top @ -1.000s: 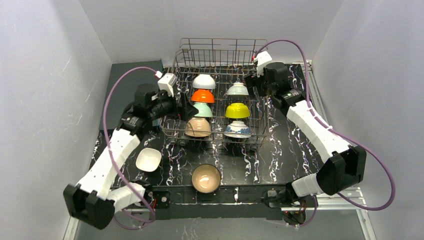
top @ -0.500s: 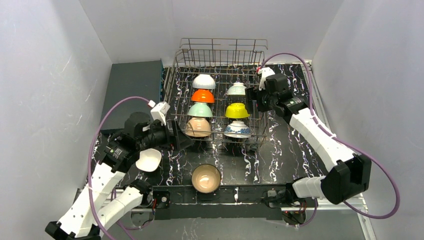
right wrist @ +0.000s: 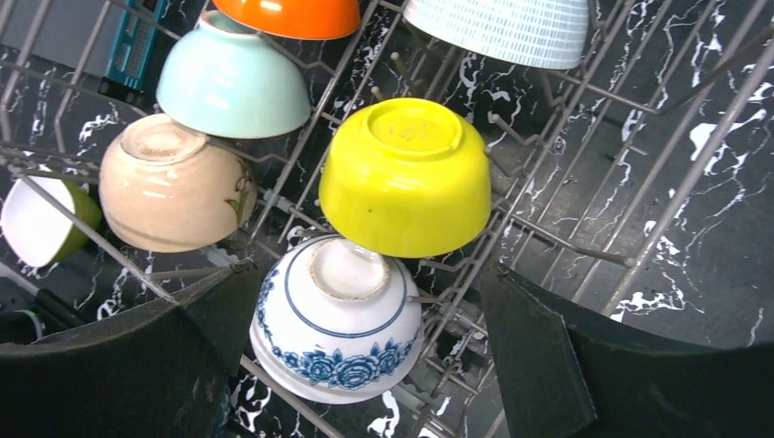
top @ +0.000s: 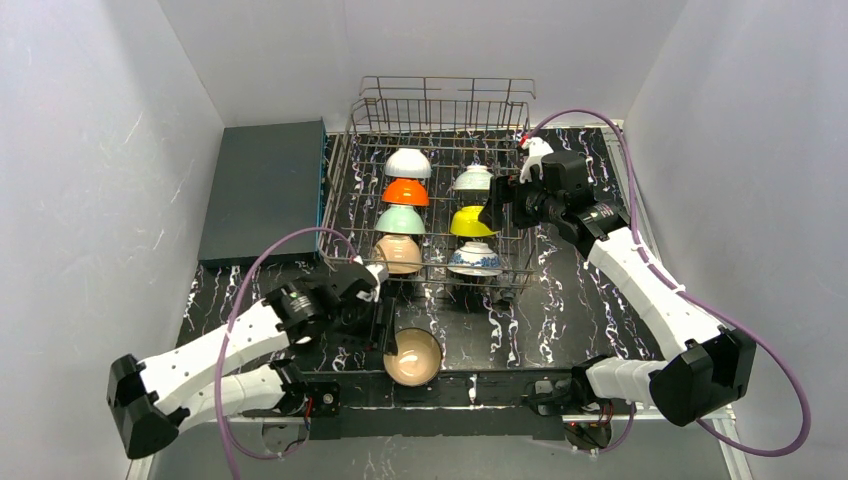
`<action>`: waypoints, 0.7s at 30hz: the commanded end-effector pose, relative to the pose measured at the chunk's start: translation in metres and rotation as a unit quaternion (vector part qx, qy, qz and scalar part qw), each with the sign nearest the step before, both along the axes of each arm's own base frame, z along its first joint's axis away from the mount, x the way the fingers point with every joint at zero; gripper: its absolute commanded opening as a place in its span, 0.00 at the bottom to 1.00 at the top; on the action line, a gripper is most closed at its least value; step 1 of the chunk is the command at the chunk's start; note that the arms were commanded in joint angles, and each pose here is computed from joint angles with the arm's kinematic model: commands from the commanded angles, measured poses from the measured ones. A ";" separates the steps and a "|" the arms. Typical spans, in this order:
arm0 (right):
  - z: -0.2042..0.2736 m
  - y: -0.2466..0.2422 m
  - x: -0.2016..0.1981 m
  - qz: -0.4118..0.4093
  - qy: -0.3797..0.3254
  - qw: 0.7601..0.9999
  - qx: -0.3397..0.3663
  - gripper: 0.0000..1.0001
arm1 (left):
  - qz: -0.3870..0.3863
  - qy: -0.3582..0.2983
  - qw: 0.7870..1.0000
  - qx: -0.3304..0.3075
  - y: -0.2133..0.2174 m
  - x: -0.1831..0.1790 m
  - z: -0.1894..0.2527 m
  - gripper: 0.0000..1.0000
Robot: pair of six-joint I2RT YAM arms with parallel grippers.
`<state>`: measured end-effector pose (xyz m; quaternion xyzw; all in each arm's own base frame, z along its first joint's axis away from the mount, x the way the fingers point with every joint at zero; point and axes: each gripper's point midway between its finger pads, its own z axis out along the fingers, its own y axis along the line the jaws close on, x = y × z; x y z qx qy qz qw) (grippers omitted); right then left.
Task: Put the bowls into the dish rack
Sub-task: Pick up the bowl from the center of the board.
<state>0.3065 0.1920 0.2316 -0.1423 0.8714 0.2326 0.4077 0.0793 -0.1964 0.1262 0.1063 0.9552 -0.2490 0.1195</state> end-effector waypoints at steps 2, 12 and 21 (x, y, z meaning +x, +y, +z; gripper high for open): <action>0.015 0.013 -0.004 0.018 -0.009 0.999 0.044 0.99 | 0.013 0.022 0.998 0.053 -0.001 -0.009 -0.028 0.61; 0.023 0.018 -0.009 0.025 -0.010 0.997 0.068 0.99 | 0.026 0.020 0.997 0.077 -0.007 -0.005 -0.067 0.47; 0.033 0.021 -0.014 0.037 -0.016 0.996 0.080 0.99 | 0.030 0.002 0.998 0.050 -0.019 0.003 -0.078 0.28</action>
